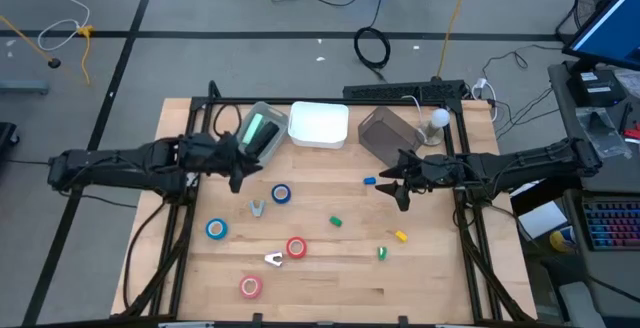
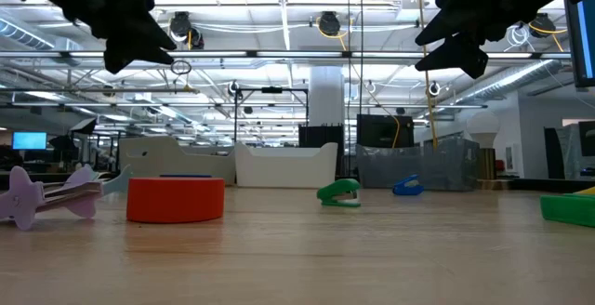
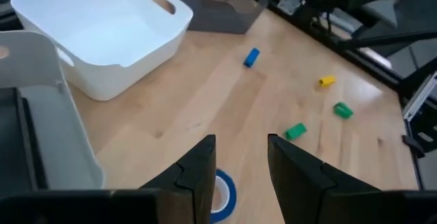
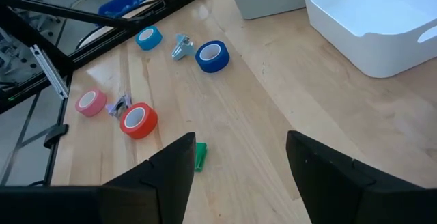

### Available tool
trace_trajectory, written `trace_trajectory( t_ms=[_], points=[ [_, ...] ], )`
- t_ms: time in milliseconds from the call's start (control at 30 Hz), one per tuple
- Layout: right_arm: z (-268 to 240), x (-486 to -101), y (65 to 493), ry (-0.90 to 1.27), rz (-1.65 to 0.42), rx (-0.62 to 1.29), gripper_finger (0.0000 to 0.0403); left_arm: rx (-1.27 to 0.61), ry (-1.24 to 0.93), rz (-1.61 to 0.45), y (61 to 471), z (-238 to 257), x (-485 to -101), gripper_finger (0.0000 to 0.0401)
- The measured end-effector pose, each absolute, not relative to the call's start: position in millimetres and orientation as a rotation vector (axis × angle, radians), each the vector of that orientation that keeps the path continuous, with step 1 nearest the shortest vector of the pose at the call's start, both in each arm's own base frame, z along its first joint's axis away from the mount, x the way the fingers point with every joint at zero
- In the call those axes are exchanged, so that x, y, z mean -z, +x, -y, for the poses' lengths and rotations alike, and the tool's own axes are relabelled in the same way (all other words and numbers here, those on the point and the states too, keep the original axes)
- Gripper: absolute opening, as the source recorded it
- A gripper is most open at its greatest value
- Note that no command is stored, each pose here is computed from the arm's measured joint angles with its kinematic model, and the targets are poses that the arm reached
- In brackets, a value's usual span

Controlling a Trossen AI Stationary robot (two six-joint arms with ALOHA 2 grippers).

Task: Pick and place Stapler, Stapler remover, tape
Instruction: Put the blue stapler into the gray bin

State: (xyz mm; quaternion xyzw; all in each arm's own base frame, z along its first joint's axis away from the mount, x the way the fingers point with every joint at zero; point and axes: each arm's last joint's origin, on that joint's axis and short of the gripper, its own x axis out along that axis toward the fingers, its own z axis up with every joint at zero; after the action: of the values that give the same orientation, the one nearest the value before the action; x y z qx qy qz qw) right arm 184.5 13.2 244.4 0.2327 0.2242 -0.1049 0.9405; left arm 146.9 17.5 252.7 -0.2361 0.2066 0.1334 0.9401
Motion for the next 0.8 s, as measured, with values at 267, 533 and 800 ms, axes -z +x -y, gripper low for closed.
trace_trajectory(
  t_ms=[267,533,800],
  points=[
    [-13,-244,185,0.475,-0.458,0.214,0.0221,-0.173,-0.461,-0.326,137,-2,-236,0.0134],
    [-13,-244,185,0.477,-0.457,0.215,0.0221,-0.123,-0.470,-0.260,127,7,-214,0.0134],
    [-13,-241,183,0.355,-0.503,0.196,0.0215,-0.077,-0.497,-0.236,123,14,-191,0.0134]
  ],
)
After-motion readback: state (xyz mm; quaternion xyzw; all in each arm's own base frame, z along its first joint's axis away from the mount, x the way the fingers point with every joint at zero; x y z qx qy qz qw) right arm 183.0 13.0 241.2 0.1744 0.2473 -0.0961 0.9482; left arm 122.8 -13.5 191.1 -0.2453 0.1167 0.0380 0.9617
